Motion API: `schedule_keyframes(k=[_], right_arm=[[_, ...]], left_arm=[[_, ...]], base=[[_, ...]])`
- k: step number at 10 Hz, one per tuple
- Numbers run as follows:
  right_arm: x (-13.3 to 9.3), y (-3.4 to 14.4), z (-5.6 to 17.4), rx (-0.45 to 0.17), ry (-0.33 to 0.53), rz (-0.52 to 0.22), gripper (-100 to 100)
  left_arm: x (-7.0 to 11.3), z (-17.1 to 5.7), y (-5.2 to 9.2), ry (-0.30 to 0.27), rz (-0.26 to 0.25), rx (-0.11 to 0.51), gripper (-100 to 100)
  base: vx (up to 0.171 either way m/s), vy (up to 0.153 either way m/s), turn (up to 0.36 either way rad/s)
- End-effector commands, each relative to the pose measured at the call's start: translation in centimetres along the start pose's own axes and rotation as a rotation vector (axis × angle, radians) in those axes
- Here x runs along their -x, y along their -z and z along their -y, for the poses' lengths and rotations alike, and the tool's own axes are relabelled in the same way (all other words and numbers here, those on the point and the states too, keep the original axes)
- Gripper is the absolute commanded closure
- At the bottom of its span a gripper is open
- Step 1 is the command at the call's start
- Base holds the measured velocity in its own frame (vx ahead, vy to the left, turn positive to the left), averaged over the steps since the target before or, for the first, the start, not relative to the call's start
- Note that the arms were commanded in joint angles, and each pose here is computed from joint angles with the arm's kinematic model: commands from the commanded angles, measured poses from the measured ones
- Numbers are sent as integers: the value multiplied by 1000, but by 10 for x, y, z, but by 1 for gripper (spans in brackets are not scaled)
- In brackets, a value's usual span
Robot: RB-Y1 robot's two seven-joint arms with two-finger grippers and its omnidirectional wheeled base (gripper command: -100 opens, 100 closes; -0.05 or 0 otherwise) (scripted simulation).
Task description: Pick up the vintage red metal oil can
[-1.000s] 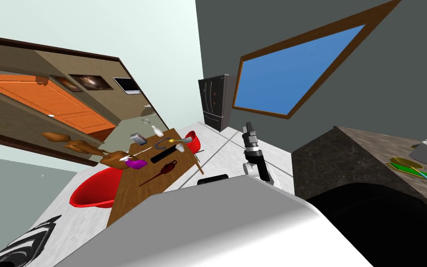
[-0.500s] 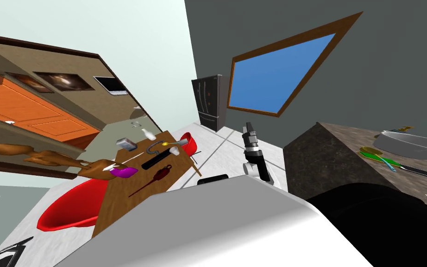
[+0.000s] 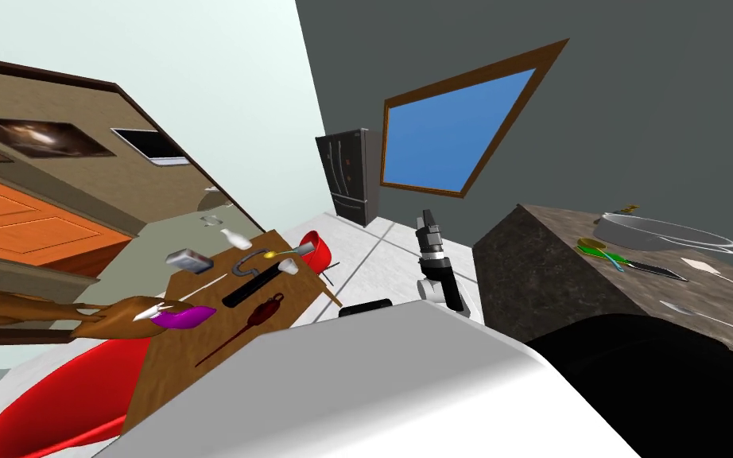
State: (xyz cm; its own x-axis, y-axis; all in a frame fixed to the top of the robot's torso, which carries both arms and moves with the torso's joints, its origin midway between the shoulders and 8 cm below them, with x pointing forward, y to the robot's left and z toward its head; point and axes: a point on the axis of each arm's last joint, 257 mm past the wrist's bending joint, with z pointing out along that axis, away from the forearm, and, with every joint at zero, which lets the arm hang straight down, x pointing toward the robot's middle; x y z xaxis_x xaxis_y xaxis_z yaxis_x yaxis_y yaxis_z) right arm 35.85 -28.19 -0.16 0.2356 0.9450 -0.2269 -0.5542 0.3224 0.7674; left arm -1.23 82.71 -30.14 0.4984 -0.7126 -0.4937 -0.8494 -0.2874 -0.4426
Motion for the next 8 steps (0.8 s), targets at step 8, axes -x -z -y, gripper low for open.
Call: schedule_keyframes(k=[8], right_arm=[[0,0,0,0,0,0,0]], left_arm=[[4,-93,7,217,-103,211,-100]], base=[[38,-7,-164]])
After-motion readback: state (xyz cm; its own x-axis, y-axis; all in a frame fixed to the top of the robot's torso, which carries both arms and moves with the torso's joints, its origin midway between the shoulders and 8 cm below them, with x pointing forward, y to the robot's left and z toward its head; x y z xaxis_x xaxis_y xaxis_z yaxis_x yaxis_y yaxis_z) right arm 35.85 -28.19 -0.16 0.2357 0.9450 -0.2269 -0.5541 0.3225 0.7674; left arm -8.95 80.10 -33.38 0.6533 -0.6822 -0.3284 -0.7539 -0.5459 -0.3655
